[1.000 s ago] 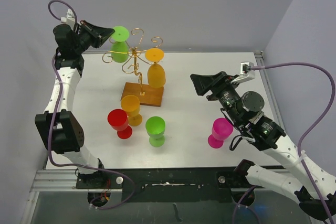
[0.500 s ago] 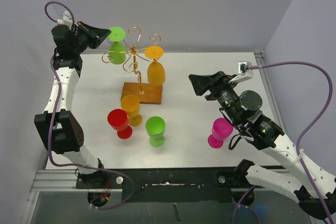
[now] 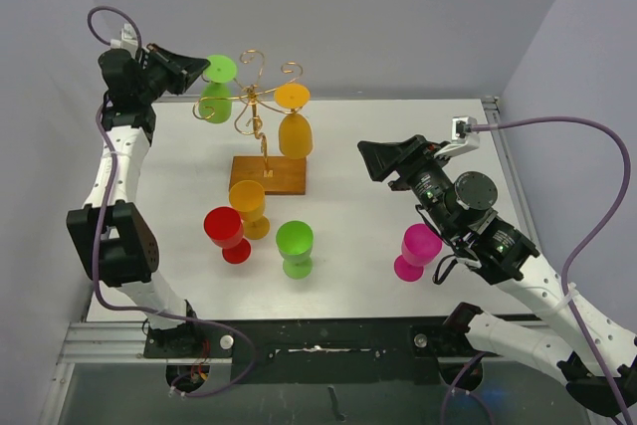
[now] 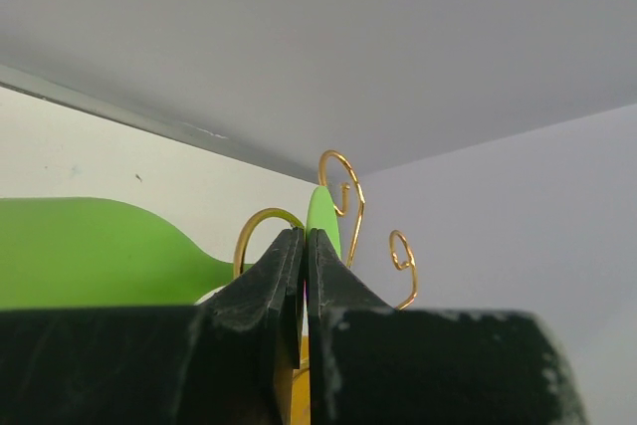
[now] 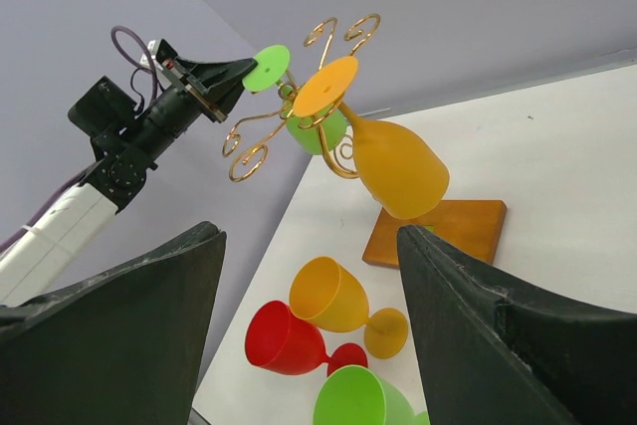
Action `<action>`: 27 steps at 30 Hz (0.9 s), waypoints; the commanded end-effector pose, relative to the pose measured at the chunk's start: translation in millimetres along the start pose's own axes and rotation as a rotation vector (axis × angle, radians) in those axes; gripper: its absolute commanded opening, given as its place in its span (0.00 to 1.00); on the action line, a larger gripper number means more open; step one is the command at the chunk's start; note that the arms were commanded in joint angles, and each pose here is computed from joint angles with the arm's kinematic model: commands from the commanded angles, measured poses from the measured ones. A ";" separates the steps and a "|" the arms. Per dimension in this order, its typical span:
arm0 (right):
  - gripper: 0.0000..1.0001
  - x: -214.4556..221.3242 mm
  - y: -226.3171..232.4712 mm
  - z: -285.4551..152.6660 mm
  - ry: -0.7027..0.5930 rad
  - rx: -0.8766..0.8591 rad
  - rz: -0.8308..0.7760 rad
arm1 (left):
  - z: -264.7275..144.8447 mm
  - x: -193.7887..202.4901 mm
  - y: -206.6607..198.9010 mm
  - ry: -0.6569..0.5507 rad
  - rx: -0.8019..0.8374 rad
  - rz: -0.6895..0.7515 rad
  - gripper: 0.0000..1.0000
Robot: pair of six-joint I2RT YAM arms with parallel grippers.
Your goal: Place the wine glass upside down on the wine glass rack
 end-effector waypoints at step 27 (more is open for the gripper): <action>0.71 -13.9 11.5 -4.5 -0.055 -0.049 0.039 | -46.2 -14.1 -10.1 -0.124 -0.069 0.108 0.00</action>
Point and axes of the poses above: each gripper's point midway between its finger pads, its own z axis out along the fingers, its own y axis along the line the jaws close on, x = y × z, the point moved 4 cm from there along -z, back along the fingers, and after that the axes turned 5 degrees about z, right-handed, at the moved point
